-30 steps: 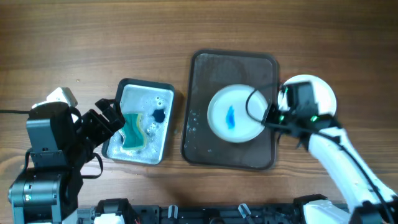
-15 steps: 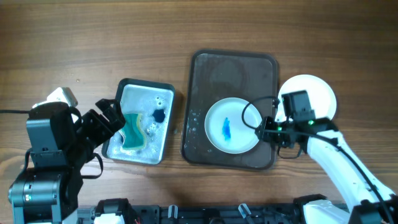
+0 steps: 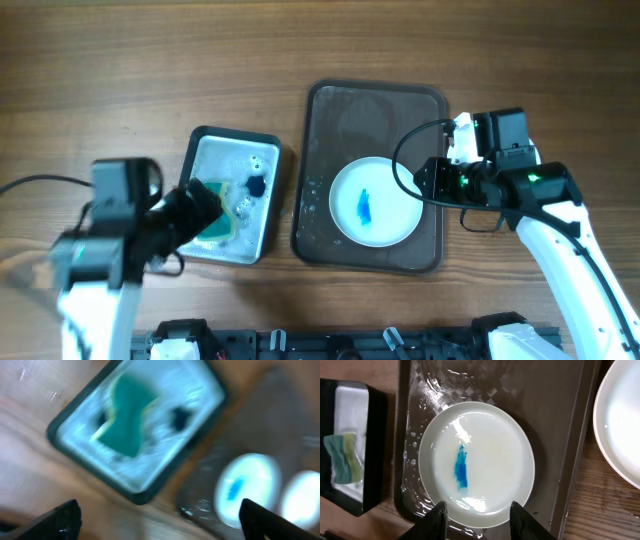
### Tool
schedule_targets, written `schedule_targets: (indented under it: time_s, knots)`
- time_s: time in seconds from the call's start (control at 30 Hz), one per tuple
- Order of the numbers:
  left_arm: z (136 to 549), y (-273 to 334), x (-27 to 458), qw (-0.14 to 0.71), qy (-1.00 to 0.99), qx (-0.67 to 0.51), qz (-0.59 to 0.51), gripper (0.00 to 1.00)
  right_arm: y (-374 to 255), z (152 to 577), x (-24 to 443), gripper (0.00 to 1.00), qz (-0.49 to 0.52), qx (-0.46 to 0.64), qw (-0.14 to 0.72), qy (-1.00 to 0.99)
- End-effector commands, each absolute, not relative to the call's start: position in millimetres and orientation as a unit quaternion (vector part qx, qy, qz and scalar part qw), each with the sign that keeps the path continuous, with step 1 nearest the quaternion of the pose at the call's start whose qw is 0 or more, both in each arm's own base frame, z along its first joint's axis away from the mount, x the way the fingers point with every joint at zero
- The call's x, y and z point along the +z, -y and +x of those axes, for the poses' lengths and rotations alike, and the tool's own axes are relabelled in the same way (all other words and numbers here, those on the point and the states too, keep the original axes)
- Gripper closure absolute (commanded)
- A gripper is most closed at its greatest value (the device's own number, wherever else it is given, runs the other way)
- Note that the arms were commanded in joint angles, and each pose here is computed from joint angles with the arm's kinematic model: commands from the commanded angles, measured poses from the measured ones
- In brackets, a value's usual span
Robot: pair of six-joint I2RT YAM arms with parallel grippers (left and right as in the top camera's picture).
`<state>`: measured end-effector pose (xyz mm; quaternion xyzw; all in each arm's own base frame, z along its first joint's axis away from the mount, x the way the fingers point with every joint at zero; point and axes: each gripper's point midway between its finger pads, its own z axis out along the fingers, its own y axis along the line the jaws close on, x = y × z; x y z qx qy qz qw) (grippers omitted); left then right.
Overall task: Clean dirty plates on tray and stack at the side
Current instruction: 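Grasp the sponge in the basin again with the left gripper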
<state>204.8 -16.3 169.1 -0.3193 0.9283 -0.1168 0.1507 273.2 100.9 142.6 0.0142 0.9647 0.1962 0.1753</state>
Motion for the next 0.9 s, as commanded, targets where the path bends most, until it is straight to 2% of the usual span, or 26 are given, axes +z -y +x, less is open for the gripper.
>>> schedule_targets:
  time_s: [0.0,0.07,0.17,0.33,0.4,0.43,0.47,0.5,0.6,0.73,0.77,0.8,0.83,0.87]
  knots:
    - [200,7,107,0.064,-0.931,-0.058,-0.353,0.19,-106,274,152,0.59,0.005,0.211,0.184,-0.960]
    - [204,10,83,0.026,-0.938,-0.046,-0.344,0.25,-106,274,152,0.59,0.005,0.210,0.184,-0.960]
    - [215,14,54,-0.004,-0.951,-0.023,-0.309,0.41,-106,274,152,0.59,0.005,0.211,0.184,-0.960]
    - [224,15,13,-0.041,-0.956,0.017,-0.290,0.51,-106,274,152,0.59,0.005,0.210,0.184,-0.960]
    - [223,18,-6,-0.066,-0.957,0.027,-0.282,0.64,-106,274,152,0.59,0.005,0.210,0.184,-0.960]
    - [222,20,-13,-0.076,-0.957,0.030,-0.279,0.74,-106,274,152,0.59,0.005,0.210,0.184,-0.960]
    - [220,21,-18,-0.085,-0.956,0.030,-0.277,0.91,-106,274,152,0.59,0.005,0.210,0.184,-0.960]
    - [218,23,-23,-0.095,-0.956,0.030,-0.276,0.96,-106,274,152,0.59,0.005,0.210,0.184,-0.960]
    - [216,28,-26,-0.108,-0.955,0.020,-0.277,0.96,-106,274,152,0.59,0.005,0.210,0.184,-0.960]
    - [225,30,-6,-0.099,-0.956,0.013,-0.277,0.96,-106,274,152,0.59,0.005,0.210,0.183,-0.960]
    - [228,30,1,-0.096,-0.956,0.012,-0.276,0.90,-106,274,152,0.59,0.004,0.210,0.184,-0.960]
    - [231,30,9,-0.091,-0.958,0.010,-0.273,0.80,-106,274,152,0.59,0.004,0.210,0.184,-0.960]
    - [235,31,18,-0.084,-0.959,0.007,-0.269,0.64,-106,274,152,0.59,0.004,0.210,0.185,-0.960]
    - [239,31,26,-0.074,-0.962,0.003,-0.262,0.58,-106,274,152,0.59,0.004,0.209,0.184,-0.960]
